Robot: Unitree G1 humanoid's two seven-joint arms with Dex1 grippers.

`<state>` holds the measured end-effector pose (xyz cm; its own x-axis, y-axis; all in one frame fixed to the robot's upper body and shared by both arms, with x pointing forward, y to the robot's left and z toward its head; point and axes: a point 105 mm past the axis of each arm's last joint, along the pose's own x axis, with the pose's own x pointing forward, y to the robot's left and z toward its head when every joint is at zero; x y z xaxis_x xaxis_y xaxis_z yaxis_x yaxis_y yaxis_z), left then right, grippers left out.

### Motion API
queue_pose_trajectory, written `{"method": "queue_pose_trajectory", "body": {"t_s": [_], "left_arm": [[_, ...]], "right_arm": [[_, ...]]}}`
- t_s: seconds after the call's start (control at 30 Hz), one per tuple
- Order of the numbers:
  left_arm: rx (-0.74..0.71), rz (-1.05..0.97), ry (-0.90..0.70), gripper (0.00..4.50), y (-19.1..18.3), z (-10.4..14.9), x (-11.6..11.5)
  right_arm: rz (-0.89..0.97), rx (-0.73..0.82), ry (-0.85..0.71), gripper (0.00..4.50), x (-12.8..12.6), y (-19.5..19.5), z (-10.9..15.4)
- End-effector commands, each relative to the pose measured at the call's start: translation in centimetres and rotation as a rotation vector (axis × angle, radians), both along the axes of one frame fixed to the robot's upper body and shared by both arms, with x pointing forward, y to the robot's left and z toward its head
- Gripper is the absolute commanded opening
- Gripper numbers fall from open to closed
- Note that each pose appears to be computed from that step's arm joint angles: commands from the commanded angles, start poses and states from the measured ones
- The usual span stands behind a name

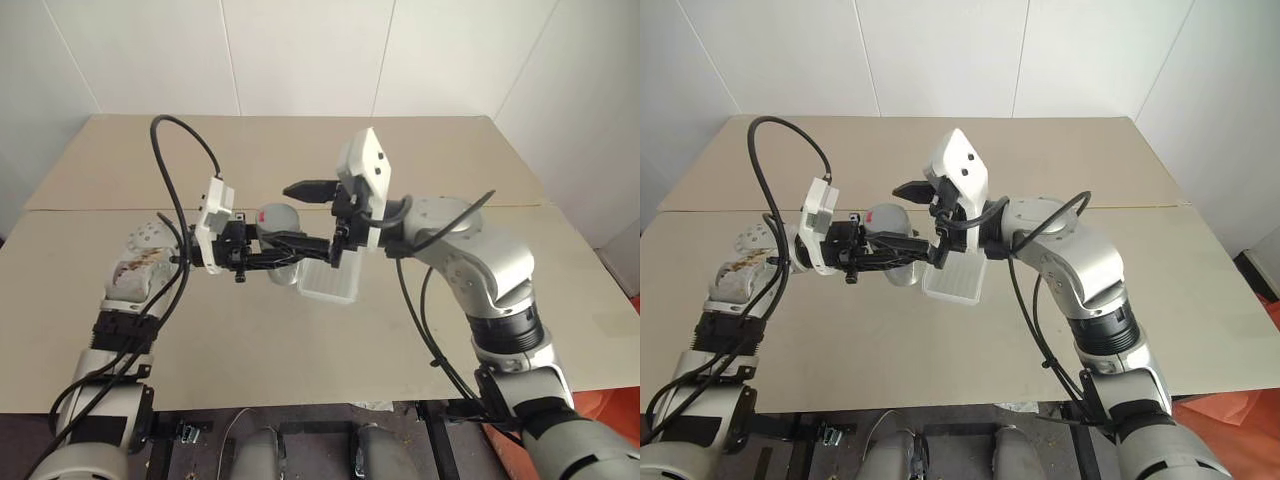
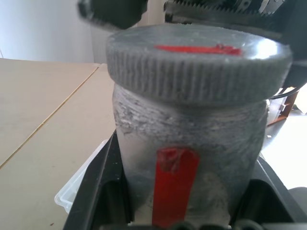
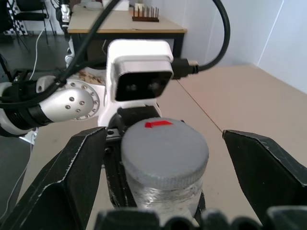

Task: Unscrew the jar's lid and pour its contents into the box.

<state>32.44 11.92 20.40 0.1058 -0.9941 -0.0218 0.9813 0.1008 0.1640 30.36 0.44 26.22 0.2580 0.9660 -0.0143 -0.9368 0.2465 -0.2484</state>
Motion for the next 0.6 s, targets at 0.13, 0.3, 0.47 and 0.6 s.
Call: {"method": "queue_pose_trajectory", "body": {"t_s": [0.13,0.3,0.47,0.6], "left_arm": [[-0.003,-0.026,-0.064,1.93,-0.3,1.1,-0.3],[0.002,-0.040,-0.063,1.93,-0.3,1.0,-0.7],[0.003,-0.137,-0.062,1.93,-0.4,1.9,-1.8],[0.000,-0.303,-0.050,1.93,-0.4,3.7,-4.2]], "right_arm": [[0.003,0.001,-0.029,4.32,0.3,0.7,1.0],[0.065,0.043,-0.006,2.85,-0.1,0.8,1.4],[0.258,0.085,-0.030,2.76,-1.2,1.0,2.1],[0.623,0.031,-0.083,2.76,-3.5,0.8,2.3]]}}
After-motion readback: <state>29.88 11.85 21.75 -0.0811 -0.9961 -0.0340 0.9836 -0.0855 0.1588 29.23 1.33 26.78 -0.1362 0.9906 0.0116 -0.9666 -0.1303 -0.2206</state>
